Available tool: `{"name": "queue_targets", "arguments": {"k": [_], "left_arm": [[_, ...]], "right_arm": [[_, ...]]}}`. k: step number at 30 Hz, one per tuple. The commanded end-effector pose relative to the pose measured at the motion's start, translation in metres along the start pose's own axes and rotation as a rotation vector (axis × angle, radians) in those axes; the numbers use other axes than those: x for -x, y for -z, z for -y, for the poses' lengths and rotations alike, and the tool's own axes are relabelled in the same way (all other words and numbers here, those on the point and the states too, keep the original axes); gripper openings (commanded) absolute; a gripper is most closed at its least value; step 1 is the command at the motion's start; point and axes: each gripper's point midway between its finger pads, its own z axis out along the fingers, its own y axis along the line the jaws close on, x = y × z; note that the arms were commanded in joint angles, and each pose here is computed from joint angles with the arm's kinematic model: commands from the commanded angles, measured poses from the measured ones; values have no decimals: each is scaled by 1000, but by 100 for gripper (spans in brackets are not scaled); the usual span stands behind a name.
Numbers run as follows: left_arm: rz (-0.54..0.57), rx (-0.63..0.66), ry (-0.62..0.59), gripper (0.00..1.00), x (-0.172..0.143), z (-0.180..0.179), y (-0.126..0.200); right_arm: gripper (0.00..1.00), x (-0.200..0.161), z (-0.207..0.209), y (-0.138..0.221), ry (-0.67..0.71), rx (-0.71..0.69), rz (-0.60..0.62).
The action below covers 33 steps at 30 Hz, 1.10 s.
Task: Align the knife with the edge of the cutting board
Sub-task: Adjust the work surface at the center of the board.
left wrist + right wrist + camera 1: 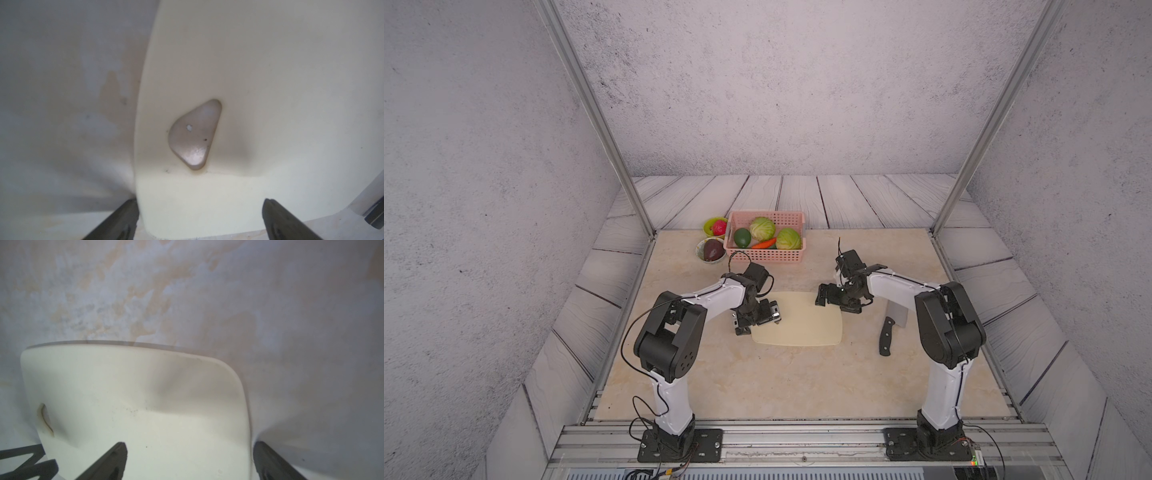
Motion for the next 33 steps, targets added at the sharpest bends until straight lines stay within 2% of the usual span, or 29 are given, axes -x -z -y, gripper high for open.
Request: {"name": "queue_targets", "arguments": {"k": [1, 11, 17, 23, 27, 33], "left_arm": [[21, 4, 25, 98, 7, -13, -1], [51, -18, 31, 98, 7, -16, 20], [73, -43, -1, 99, 10, -10, 42], [154, -75, -110, 98, 21, 11, 97], [263, -119, -190, 98, 35, 33, 149], [440, -51, -252, 98, 63, 41, 208]], "right_arm": [[99, -19, 19, 4, -27, -55, -54], [99, -13, 19, 20, -12, -32, -32], [99, -23, 10, 24, -24, 48, -21], [99, -40, 16, 39, -29, 49, 10], [99, -52, 24, 60, -19, 13, 31], [99, -66, 40, 85, -13, -77, 40]]}}
